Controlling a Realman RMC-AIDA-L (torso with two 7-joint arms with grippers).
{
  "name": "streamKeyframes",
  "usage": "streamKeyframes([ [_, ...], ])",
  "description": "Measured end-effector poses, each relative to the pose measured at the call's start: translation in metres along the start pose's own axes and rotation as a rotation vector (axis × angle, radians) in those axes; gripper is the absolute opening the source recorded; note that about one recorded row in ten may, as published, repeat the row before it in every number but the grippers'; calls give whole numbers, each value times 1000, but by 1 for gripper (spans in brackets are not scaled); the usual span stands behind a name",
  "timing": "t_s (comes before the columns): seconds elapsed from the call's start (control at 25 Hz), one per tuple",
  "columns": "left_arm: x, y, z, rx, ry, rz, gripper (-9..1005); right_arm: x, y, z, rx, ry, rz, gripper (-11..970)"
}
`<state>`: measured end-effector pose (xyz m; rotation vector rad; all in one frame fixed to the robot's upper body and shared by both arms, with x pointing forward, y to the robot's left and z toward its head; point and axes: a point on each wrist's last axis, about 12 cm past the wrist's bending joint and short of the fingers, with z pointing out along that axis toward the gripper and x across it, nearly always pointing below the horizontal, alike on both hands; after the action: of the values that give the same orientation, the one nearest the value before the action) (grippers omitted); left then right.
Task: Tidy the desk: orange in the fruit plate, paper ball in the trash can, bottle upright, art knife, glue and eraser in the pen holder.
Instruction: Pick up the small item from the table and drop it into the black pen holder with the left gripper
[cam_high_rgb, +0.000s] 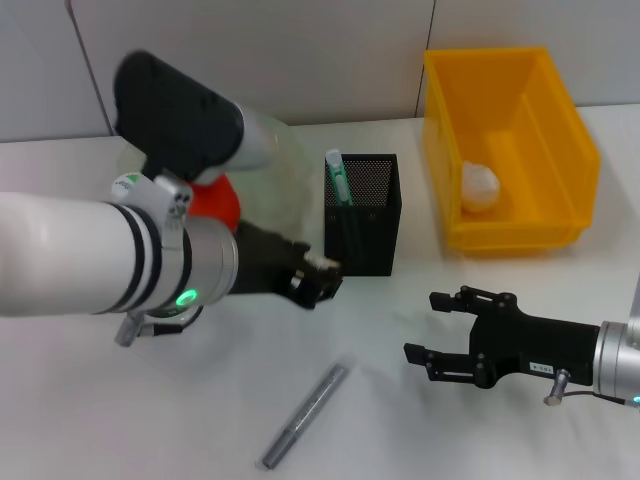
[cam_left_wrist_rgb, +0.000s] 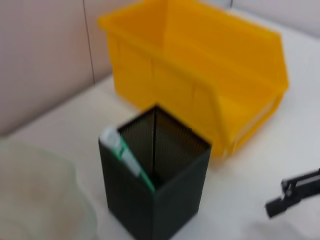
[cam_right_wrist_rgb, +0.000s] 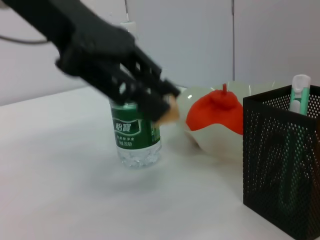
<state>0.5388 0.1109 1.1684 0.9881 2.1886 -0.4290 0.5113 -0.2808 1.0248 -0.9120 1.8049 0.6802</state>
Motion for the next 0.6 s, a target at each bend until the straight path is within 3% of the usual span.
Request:
streamKeyframes([
  [0.28,-20,-4,-11,-19,-145,22,432,1,0,1,4,2,11,814],
  [0.6,-31,6,16,-22,-214,-12,431,3,1,2,4,2,20,814],
])
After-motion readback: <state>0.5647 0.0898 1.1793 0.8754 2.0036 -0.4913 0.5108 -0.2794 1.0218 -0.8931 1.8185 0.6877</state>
